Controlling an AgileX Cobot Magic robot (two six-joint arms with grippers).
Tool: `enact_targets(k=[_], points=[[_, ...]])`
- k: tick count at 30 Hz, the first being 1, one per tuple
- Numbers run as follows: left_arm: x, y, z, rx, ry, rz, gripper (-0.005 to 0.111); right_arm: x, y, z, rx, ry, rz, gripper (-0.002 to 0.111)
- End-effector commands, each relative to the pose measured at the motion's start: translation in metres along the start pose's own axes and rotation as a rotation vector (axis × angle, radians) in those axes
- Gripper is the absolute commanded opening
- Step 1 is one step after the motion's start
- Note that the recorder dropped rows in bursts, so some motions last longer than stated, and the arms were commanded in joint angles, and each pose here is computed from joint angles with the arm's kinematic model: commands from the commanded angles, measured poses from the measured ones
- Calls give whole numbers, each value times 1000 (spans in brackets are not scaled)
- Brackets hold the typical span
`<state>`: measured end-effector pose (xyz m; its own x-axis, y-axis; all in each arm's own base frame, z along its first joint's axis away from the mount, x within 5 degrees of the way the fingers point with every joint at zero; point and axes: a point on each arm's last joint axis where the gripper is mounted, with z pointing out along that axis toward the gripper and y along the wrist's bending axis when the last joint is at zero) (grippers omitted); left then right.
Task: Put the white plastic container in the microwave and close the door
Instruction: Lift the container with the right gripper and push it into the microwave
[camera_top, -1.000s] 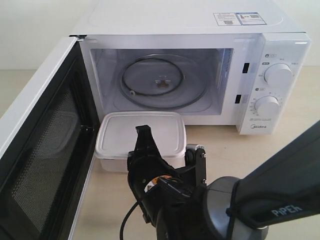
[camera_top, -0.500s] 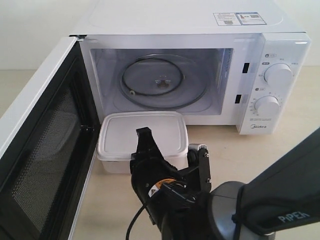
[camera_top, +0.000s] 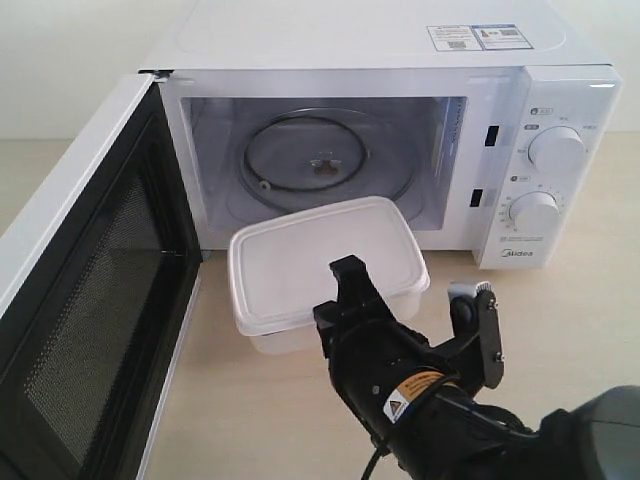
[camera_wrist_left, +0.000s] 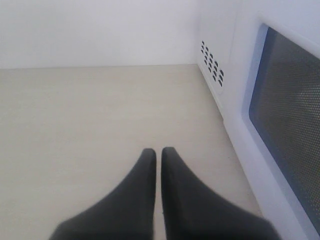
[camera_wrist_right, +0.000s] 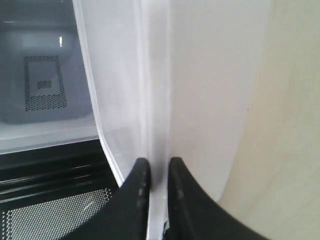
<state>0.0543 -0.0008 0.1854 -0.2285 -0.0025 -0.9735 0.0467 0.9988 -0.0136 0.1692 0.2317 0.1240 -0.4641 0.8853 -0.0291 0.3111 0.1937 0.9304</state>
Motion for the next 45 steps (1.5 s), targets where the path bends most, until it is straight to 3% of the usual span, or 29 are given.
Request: enact_targets(k=[1, 16, 25, 45], points=[[0, 0, 0, -1, -7, 3, 4, 0, 10, -7, -77, 48, -32, 0], [0, 0, 0, -1, -7, 3, 4, 0, 19, -6, -147, 40, 42, 0], [0, 0, 0, -1, -7, 3, 4, 1, 41, 10, -181, 4, 70, 0], [0, 0, 0, -1, -7, 3, 4, -34, 84, 52, -167, -55, 36, 0]])
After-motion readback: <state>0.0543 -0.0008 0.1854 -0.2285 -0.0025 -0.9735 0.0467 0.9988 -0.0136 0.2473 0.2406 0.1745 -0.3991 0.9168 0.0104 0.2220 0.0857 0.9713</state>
